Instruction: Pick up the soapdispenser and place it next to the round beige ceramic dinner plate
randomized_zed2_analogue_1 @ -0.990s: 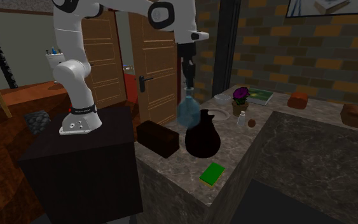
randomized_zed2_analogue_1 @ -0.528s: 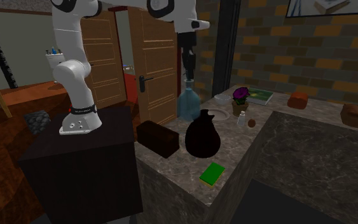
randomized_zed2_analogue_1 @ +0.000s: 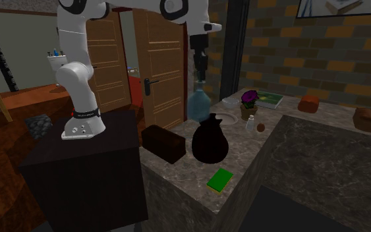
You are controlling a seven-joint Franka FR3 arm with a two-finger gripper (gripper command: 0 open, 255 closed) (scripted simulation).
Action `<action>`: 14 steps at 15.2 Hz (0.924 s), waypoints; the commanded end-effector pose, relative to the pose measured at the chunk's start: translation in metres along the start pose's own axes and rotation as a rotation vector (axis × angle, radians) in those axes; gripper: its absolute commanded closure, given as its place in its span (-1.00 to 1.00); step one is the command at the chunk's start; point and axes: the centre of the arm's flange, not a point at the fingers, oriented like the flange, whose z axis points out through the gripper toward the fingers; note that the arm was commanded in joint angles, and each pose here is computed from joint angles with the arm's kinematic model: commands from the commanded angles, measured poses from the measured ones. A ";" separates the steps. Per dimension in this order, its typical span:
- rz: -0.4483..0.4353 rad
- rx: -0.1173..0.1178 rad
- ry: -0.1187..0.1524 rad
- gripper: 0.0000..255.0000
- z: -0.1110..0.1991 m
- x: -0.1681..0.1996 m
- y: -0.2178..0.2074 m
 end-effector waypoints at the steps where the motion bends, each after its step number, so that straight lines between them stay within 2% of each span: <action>1: 0.001 0.000 0.001 1.00 0.014 0.012 -0.020; 14: 0.001 0.000 0.001 1.00 0.094 0.101 -0.143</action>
